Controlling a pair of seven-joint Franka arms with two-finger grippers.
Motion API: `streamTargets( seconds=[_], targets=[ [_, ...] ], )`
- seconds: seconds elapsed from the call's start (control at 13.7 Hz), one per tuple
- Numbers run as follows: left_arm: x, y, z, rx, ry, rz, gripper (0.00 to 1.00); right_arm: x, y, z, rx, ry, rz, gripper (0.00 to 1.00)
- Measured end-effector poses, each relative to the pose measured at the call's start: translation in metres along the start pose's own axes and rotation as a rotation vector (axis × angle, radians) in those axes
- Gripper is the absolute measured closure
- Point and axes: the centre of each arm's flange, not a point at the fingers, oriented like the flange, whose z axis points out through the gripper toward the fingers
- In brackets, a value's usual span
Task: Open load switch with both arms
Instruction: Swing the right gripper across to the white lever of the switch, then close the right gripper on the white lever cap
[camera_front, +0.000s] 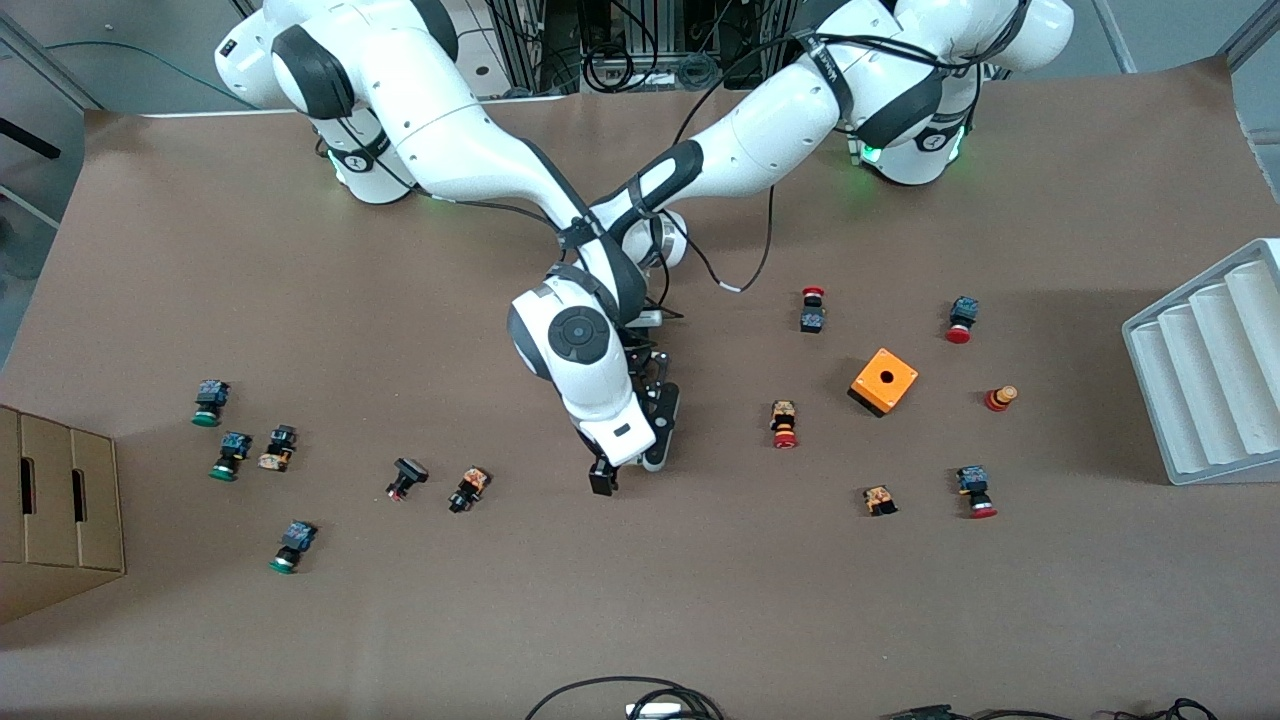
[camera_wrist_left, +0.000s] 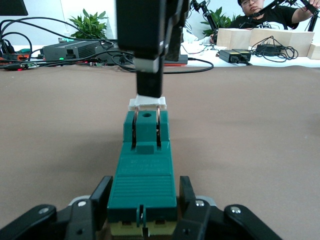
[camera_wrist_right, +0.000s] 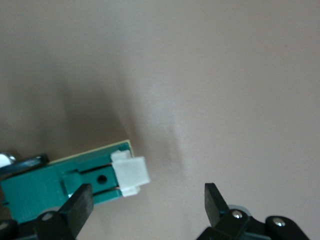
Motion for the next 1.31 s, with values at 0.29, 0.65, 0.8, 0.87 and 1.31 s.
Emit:
streamTargets(
  seconds=[0.29,0.65,0.8,0.87,1.31],
  targets=[
    [0.000,0.000,0.000,0.000,0.000,0.000,0.40,0.001,-0.003,0.005,0.003,-0.005,-0.004,0.00],
    [0.000,0.000,0.000,0.000,0.000,0.000,0.40,0.007,-0.018,0.021,0.001,-0.008,-0.022,0.01],
    [0.000,0.000,0.000,0.000,0.000,0.000,0.40,0.009,-0.023,0.024,0.001,-0.008,-0.027,0.01],
    [0.000,0.000,0.000,0.000,0.000,0.000,0.40,0.010,-0.024,0.023,0.001,-0.007,-0.028,0.01],
    [0.000,0.000,0.000,0.000,0.000,0.000,0.40,0.013,-0.025,0.022,-0.003,-0.001,-0.033,0.05]
  ],
)
